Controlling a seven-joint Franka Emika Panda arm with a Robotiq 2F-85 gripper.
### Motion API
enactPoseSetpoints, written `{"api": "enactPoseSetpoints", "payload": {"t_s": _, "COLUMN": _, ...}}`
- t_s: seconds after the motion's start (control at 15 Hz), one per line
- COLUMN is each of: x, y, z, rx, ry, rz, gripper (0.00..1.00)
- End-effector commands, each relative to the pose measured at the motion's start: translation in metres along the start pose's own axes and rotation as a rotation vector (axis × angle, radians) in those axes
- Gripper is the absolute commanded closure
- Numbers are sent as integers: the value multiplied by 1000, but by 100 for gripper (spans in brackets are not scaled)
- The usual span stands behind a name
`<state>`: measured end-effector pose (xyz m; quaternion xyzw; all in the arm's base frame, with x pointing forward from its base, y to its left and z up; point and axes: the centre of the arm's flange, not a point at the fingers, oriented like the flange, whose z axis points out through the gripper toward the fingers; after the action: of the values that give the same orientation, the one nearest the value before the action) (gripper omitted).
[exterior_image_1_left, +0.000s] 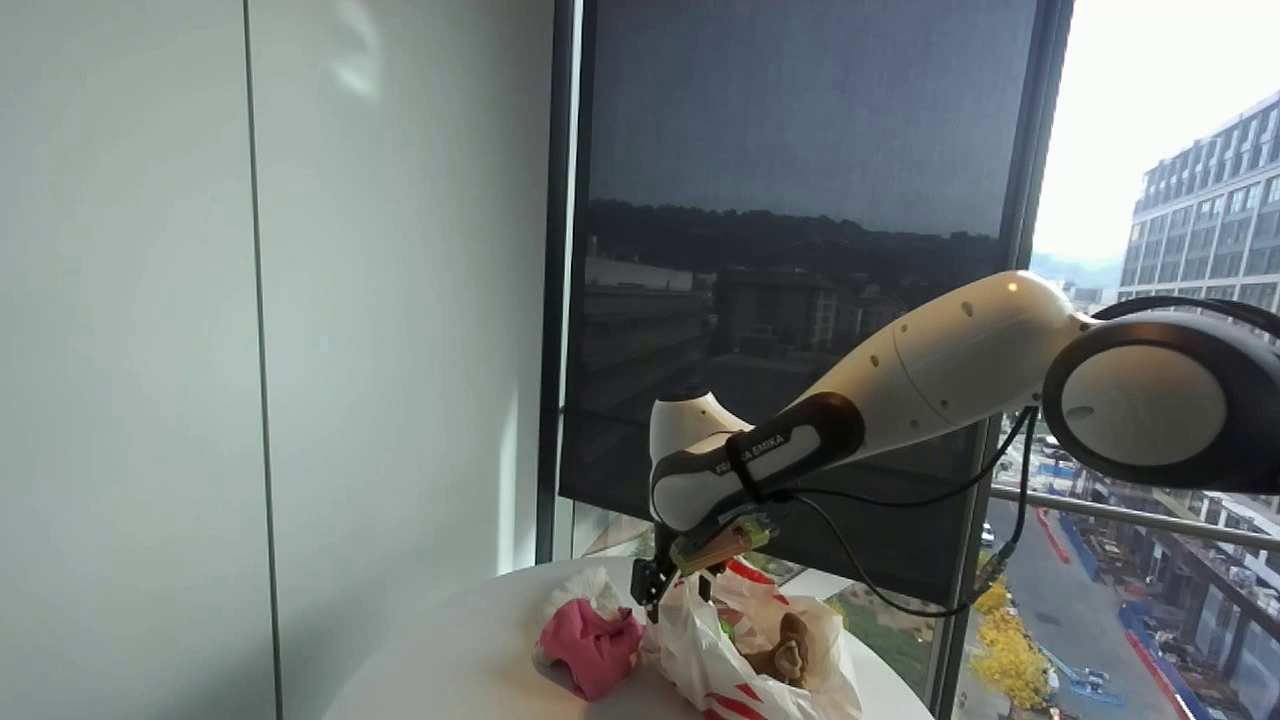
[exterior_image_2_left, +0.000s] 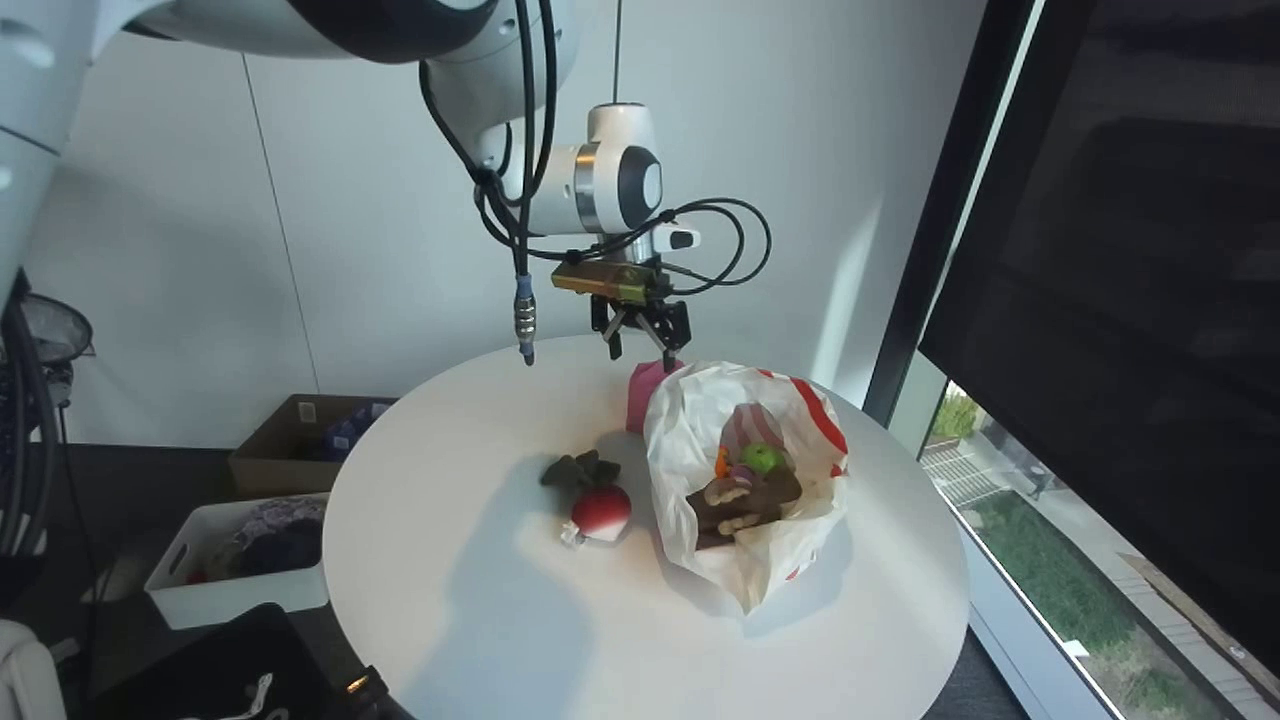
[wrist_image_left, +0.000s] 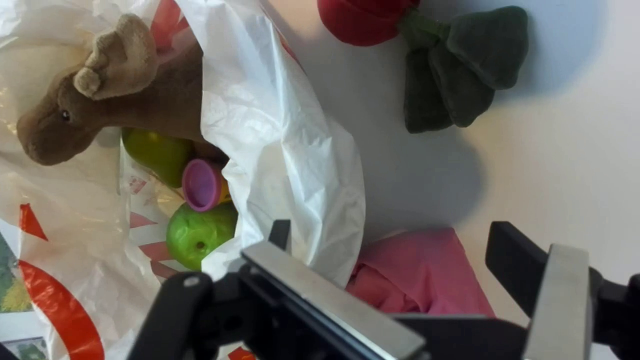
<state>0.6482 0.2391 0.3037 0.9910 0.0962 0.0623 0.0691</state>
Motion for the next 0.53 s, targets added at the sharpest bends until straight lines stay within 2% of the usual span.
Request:
{"api": "enactPoseSetpoints", "payload": {"t_s": 0.0, "x": -20, "y": -8, "z": 4, "rx": 47, "ry": -56, "rz": -72, "gripper": 0}}
{"api": "enactPoseSetpoints", "payload": {"t_s": 0.27, "x": -53, "y": -25, "z": 13, "rx": 145, "ry": -41, "rz": -245, "gripper": 0}}
{"api": "enactPoseSetpoints", "payload": {"t_s": 0.33, "x": -61, "y": -27, "z": 19, "rx": 161, "ry": -64, "rz": -285, "gripper": 0}}
{"api": "enactPoseSetpoints", "payload": {"t_s": 0.47, "x": -79, "y": -28, "z": 44, "rx": 153, "ry": -98, "rz": -336, "gripper": 0}}
